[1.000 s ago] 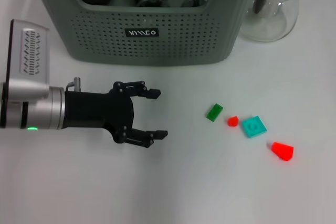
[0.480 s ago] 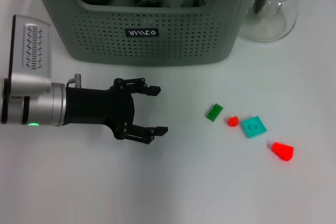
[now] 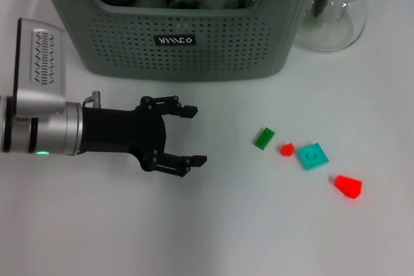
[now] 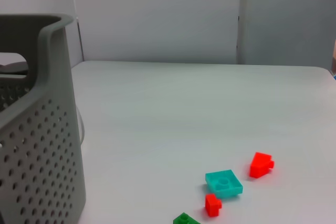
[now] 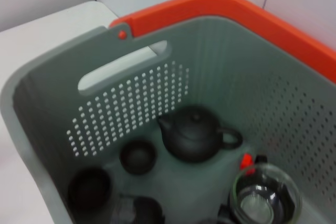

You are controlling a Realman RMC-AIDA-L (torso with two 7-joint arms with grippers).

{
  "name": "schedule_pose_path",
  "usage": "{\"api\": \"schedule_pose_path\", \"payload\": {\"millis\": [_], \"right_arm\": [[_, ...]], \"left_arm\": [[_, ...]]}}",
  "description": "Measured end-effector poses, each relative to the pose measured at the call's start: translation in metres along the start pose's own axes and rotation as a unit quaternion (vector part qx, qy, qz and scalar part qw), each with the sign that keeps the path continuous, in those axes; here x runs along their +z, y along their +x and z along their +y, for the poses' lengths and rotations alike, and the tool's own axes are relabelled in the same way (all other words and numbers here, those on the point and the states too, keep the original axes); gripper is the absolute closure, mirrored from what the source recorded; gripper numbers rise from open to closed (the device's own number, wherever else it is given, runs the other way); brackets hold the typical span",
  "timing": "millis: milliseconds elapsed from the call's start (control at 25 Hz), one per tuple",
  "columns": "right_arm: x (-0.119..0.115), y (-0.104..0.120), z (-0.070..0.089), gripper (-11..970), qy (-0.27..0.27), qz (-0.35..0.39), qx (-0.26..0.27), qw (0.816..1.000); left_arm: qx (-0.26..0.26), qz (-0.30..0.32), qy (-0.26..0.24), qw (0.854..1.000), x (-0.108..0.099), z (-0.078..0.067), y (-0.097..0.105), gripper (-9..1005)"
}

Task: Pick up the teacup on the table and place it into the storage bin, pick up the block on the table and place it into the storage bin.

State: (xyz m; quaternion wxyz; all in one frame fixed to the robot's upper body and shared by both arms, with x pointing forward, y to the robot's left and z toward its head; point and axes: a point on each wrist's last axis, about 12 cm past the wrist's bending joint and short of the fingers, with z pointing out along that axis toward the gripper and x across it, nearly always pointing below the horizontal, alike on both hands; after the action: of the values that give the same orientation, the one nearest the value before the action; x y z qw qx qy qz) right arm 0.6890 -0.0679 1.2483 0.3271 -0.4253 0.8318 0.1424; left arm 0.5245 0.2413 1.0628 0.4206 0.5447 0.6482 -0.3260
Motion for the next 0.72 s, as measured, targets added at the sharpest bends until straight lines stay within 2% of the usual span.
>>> {"api": "schedule_pose_path", "payload": {"millis": [120, 280, 400, 560, 720], "right_arm": [[-0.011, -0.005, 0.002, 217, -0.006, -0.032, -0.008, 0.999], [-0.041, -0.004, 0.009, 92, -0.043, -0.09, -0.02, 0.995], [-0.07, 0.007, 0.016, 99, -0.089, -0.132, -0.028, 0.987], [-0.1, 0.038, 0.024, 100, -0.156, -0.153, -0.039, 0.975], [-0.114, 0.081, 0.031, 101, -0.215, -0.108, -0.048, 0.969]], "left_arm": [[-0.002, -0.002, 0.0, 1.0, -0.001, 0.0, 0.0, 105], [-0.008, -0.002, -0.001, 1.0, -0.001, -0.001, 0.001, 104], [-0.011, -0.002, -0.001, 1.0, -0.002, -0.001, 0.001, 104], [-0.013, -0.003, 0.0, 1.0, -0.002, -0.002, 0.002, 104], [-0.013, -0.002, 0.0, 1.0, -0.002, -0.002, 0.002, 105]]}}
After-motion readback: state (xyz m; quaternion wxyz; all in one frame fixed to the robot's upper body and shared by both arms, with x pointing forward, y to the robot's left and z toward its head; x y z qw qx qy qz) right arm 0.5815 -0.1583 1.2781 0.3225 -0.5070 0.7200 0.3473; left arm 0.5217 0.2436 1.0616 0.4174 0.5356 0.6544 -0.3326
